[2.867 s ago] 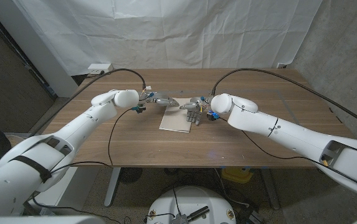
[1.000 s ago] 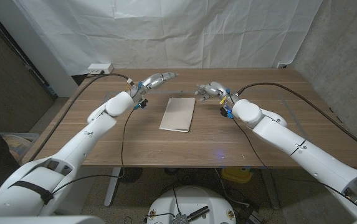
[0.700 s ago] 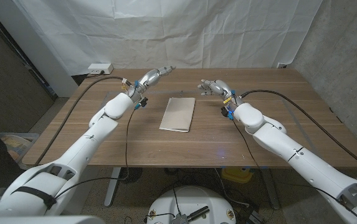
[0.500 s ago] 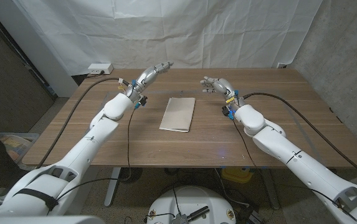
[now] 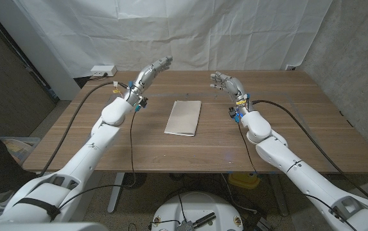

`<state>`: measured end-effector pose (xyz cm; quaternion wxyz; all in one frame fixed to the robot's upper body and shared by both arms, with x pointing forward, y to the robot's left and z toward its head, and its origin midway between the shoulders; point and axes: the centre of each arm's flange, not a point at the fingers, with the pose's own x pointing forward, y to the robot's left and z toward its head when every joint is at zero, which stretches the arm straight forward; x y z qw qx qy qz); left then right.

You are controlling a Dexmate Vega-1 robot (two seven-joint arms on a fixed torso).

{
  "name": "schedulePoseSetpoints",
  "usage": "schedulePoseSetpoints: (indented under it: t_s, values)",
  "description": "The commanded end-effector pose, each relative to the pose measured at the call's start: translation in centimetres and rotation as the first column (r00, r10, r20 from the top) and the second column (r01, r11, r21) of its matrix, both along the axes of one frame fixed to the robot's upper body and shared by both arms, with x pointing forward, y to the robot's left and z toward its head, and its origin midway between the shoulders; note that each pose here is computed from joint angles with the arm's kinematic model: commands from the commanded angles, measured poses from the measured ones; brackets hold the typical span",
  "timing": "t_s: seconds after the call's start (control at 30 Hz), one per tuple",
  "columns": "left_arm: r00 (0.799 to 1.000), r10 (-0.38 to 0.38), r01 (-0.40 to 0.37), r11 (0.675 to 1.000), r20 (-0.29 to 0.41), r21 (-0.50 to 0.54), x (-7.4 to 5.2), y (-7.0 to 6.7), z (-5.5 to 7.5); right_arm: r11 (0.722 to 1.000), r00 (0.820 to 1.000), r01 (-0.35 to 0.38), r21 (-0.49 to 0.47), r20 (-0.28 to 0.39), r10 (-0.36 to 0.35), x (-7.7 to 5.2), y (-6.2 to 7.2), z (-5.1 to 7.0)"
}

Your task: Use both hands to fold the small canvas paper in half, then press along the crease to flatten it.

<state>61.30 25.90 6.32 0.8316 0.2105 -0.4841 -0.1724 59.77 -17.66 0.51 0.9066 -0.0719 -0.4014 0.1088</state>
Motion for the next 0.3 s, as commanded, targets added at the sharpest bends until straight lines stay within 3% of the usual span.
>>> schedulePoseSetpoints:
  t_s: [0.03, 0.3]
  values:
    - [0.998, -0.067, 0.066, 0.995, -0.008, -0.072, -0.9, 1.6, -0.1, 0.983, 0.998, -0.047, 0.176, 0.051, 0.038, -0.3, -1.1, -0.5]
    - [0.997, -0.074, 0.069, 0.989, -0.037, -0.133, -1.7, 2.8, -1.0, 0.977, 0.997, -0.022, 0.214, 0.078, 0.005, -1.0, -1.7, -0.4]
